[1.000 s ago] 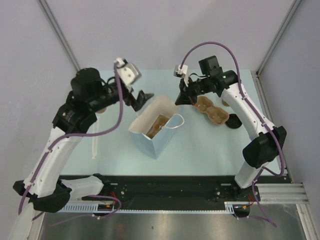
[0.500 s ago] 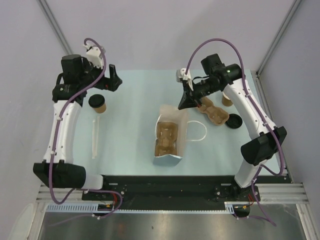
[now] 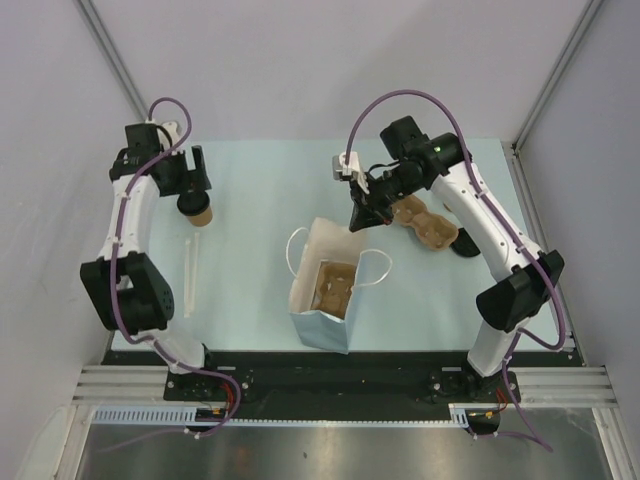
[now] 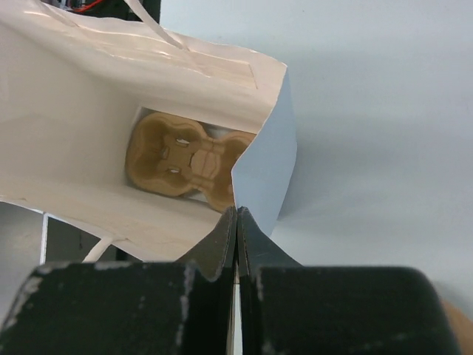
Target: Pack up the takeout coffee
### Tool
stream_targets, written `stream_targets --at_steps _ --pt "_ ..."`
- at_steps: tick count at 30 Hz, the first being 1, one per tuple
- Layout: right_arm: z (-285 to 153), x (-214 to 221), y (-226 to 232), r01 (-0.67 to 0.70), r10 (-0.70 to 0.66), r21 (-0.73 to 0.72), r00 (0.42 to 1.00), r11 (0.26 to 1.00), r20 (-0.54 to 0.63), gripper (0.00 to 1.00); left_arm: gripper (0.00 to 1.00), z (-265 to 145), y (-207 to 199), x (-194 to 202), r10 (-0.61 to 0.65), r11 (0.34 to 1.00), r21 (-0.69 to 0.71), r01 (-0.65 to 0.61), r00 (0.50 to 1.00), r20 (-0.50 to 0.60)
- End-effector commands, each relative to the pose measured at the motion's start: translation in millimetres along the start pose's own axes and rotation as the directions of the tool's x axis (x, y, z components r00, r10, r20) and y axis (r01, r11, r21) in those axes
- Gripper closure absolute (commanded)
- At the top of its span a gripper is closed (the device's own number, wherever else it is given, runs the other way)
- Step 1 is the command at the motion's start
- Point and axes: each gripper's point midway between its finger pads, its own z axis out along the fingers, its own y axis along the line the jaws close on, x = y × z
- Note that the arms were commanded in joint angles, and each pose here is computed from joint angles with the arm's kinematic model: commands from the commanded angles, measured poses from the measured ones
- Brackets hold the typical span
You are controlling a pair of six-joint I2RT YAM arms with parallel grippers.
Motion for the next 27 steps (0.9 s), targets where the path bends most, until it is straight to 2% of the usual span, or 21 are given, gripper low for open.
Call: stream_targets --at_steps 1,7,15,27 --pt "-1 -4 -13 -0.052 0.054 0.075 0.998 0.996 -0.024 1.00 0.01 10 25 -20 0.024 0.998 -0.063 -0.026 0.999 -0.028" --pt "1 -3 -18 -0.076 0.079 0.092 0.996 0.993 -0.027 1.00 0.00 39 42 -5 -0.020 0.996 -0.083 0.010 0.992 -0.124" --pt "4 -9 -26 -0.131 0.132 0.124 0.991 0.984 0.003 1.00 0.01 63 51 -3 -0.039 0.993 -0.112 0.023 0.990 -0.137" --pt "6 -7 -26 -0.144 0.145 0.049 0.989 0.988 -0.011 1.00 0.00 79 62 2 -0.133 0.987 -0.115 0.115 0.978 -0.163"
